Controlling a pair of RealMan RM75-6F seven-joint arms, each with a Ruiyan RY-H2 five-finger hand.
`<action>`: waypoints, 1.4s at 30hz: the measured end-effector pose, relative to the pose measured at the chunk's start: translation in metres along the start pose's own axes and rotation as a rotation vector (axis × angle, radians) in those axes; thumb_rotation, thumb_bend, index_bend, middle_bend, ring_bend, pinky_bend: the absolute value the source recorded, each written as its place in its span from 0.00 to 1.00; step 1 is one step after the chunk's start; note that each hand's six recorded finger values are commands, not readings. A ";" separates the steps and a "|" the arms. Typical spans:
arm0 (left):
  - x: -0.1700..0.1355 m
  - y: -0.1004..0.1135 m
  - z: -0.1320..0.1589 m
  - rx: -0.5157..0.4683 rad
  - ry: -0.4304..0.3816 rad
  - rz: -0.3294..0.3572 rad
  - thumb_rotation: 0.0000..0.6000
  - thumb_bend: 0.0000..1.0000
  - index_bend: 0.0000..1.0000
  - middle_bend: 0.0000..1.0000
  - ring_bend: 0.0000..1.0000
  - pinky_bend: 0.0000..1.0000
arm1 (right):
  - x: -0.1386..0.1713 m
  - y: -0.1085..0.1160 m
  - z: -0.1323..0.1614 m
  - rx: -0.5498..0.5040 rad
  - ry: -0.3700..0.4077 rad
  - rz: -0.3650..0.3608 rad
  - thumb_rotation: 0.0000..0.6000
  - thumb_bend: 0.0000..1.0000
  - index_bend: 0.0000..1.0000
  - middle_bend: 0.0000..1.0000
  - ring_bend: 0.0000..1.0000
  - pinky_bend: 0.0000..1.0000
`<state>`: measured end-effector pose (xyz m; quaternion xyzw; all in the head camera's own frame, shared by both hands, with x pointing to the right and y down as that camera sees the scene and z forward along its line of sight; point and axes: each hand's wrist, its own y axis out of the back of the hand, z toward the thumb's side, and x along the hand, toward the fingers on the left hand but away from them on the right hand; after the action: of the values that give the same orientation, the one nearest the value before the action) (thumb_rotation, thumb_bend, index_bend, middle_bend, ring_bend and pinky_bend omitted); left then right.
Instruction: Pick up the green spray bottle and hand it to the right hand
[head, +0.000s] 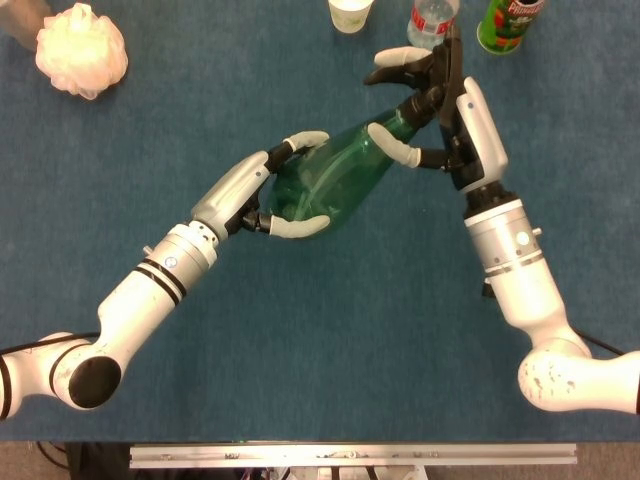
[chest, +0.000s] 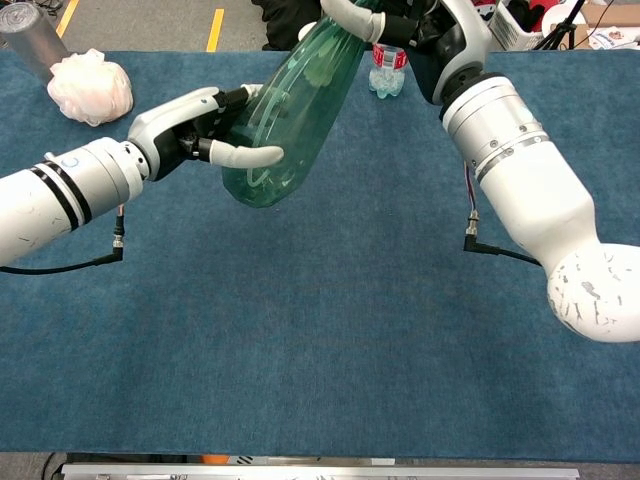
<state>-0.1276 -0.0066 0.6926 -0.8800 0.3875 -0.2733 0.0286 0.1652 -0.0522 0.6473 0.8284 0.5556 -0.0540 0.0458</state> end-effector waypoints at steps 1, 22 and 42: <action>0.000 0.000 0.000 -0.001 0.000 0.000 0.64 0.20 0.08 0.11 0.08 0.40 | 0.000 0.000 0.000 0.000 0.000 -0.001 1.00 0.50 0.58 0.44 0.32 0.24; -0.002 0.006 -0.002 -0.006 -0.012 -0.011 0.22 0.15 0.00 0.00 0.00 0.14 | -0.001 0.004 0.002 0.010 -0.001 -0.005 1.00 0.50 0.58 0.45 0.34 0.24; -0.017 0.040 -0.018 0.146 0.022 0.046 0.23 0.15 0.00 0.00 0.00 0.14 | 0.007 0.030 0.017 0.106 0.001 0.026 1.00 0.50 0.59 0.45 0.35 0.24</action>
<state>-0.1726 -0.0198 0.6894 -0.8635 0.3867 -0.3096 0.0947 0.1950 -0.0591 0.6305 0.8370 0.5410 -0.0820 0.0023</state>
